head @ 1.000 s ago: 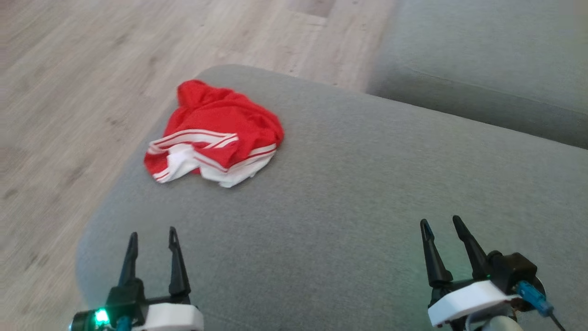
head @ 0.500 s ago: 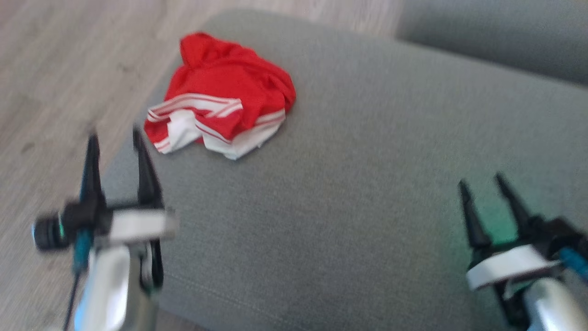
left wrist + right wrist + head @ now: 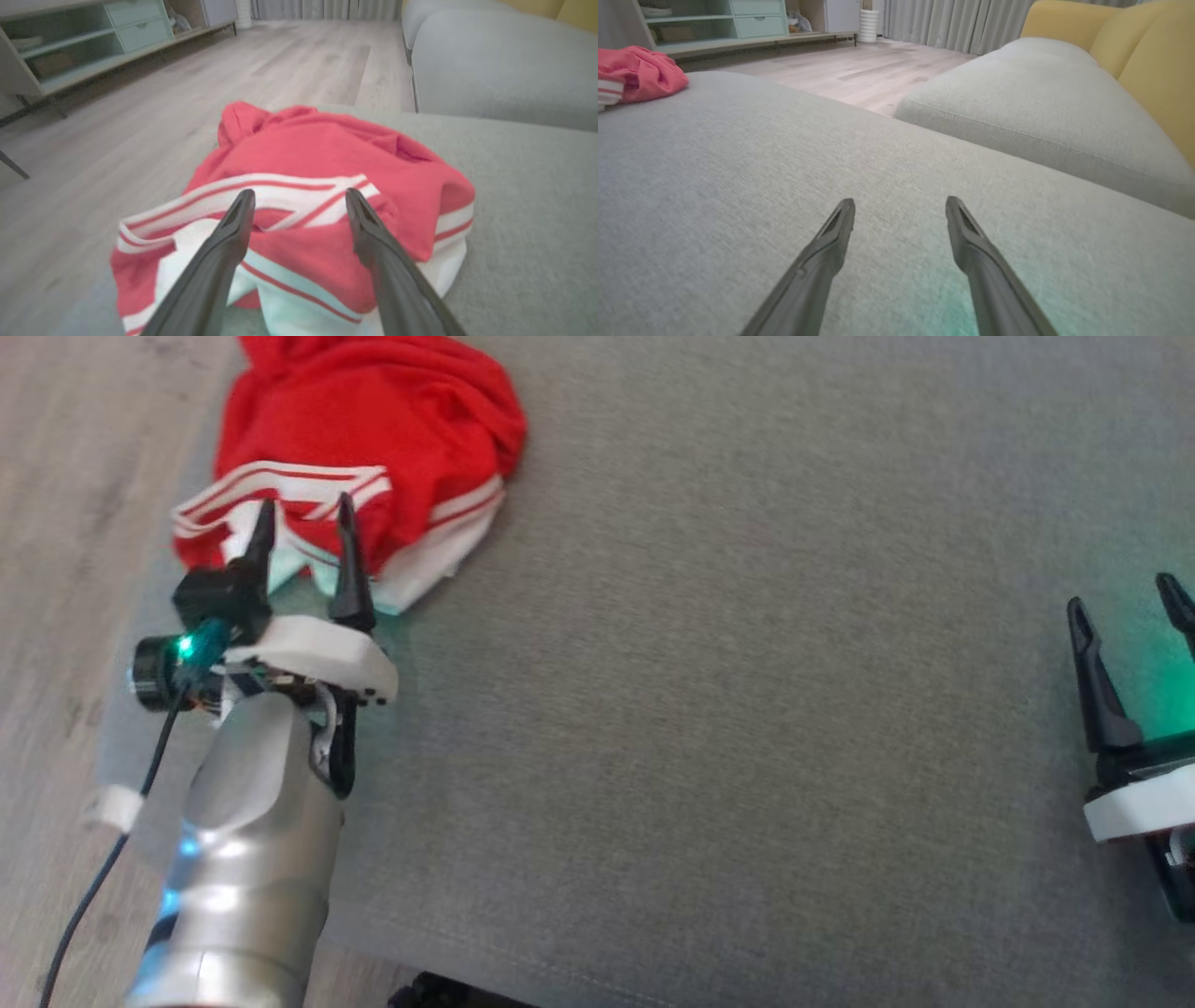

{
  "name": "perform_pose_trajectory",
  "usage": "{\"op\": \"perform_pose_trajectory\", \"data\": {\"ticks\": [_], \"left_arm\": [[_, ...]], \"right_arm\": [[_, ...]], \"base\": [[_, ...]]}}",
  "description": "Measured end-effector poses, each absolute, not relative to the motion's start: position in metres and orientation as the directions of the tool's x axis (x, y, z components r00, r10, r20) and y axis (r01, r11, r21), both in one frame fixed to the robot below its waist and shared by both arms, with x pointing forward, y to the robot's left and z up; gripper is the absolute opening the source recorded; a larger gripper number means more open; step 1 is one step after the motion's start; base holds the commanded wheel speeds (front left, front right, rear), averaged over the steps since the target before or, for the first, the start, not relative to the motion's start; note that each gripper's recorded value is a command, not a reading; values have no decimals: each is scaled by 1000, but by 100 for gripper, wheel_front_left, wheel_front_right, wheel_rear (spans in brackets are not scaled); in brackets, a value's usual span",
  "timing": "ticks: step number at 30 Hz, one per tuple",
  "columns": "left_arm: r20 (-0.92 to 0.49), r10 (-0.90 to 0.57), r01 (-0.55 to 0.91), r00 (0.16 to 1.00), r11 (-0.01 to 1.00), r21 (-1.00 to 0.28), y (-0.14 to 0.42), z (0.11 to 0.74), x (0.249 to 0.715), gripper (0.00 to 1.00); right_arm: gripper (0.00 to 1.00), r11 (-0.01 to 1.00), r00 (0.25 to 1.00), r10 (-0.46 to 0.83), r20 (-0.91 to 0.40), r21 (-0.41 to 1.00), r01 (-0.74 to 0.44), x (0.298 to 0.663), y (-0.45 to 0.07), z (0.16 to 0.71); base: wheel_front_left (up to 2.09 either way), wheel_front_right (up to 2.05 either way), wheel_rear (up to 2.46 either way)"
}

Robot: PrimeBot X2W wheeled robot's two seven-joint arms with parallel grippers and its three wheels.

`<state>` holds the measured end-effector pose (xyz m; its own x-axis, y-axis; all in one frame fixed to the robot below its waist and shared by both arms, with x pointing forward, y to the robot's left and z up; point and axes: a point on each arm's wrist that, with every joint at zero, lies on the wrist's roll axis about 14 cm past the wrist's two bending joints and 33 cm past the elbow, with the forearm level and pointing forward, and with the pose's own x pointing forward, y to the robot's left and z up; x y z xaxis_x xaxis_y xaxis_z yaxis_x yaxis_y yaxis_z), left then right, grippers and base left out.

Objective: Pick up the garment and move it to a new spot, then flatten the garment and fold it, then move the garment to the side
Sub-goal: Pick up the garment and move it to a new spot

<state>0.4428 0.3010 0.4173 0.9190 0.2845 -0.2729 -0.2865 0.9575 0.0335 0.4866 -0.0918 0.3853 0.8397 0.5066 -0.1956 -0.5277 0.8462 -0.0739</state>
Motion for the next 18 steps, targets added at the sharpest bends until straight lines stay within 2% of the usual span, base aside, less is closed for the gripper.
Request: {"op": "perform_pose_trajectory", "data": {"ticks": [4, 8, 9, 14, 18], "left_arm": [[-411, 238, -257, 880, 966, 10, 284, 376, 450, 100], [-455, 218, -243, 864, 970, 3, 276, 360, 459, 100], [-455, 216, -241, 864, 971, 3, 275, 359, 463, 0], [-407, 214, -242, 888, 970, -18, 271, 371, 477, 0], [-253, 207, -225, 945, 973, -44, 275, 419, 494, 0]], "right_arm": [[100, 858, 848, 482, -220, -76, -508, 485, -106, 375], [100, 872, 862, 459, -214, -78, -484, 487, -116, 374], [100, 876, 866, 452, -212, -77, -476, 488, -118, 375], [100, 897, 884, 418, -207, -61, -438, 484, -124, 378], [100, 912, 899, 397, -185, -37, -410, 477, -122, 390]], "base": [[0, 0, 0], [0, 0, 0], [0, 0, 0], [0, 0, 0], [0, 0, 0]]}}
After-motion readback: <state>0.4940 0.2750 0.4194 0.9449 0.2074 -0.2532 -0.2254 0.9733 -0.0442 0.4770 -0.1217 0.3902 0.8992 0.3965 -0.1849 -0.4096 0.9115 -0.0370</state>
